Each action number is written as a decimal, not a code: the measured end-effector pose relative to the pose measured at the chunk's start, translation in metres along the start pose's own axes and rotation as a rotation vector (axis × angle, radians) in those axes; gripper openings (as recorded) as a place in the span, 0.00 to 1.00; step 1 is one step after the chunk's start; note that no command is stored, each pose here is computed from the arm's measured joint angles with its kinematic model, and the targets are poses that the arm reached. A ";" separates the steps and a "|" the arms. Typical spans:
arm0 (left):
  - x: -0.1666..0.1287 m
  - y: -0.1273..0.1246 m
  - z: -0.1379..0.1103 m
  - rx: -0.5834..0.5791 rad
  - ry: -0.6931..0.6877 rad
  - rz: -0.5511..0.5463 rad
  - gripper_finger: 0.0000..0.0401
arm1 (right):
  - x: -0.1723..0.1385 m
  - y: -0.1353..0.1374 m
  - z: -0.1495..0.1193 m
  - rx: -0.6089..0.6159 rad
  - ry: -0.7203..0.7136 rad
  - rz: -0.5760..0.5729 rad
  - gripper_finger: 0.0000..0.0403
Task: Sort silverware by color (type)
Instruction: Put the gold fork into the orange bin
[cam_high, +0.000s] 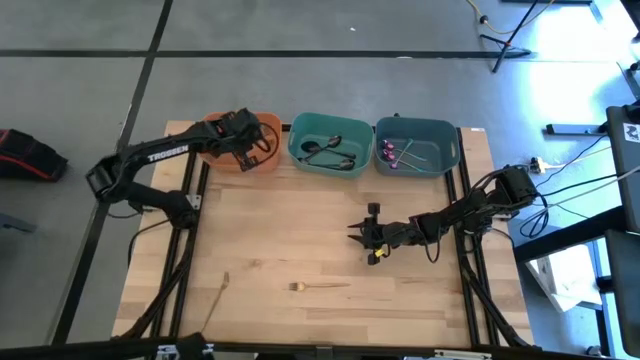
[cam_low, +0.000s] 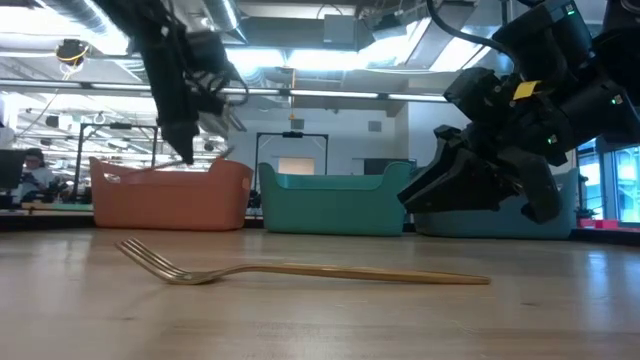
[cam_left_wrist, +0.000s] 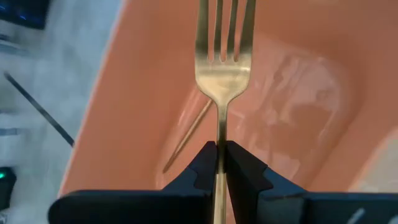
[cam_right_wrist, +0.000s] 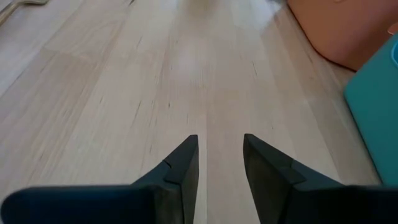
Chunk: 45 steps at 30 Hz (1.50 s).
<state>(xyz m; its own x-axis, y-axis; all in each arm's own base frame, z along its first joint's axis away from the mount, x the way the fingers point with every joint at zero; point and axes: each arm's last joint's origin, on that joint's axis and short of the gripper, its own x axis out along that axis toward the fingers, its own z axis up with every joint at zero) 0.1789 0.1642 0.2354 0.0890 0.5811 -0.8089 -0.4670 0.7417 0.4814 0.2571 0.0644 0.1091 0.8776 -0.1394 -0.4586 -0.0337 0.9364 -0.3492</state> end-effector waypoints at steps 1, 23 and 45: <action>0.005 0.001 0.000 0.007 0.019 -0.005 0.05 | 0.000 0.000 0.000 0.000 0.001 0.000 0.29; 0.017 -0.002 0.001 -0.008 0.069 0.007 0.24 | 0.000 0.000 0.000 -0.001 0.002 0.002 0.29; -0.098 -0.093 0.010 0.062 -0.450 -0.547 0.24 | 0.000 0.000 0.000 -0.001 0.001 0.004 0.29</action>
<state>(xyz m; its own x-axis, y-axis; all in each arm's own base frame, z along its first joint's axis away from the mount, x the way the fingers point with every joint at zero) 0.2224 0.0414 0.2737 0.6572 0.1923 -0.7288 -0.2020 0.9765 0.0755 0.2570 0.0645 0.1089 0.8769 -0.1359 -0.4610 -0.0380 0.9366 -0.3483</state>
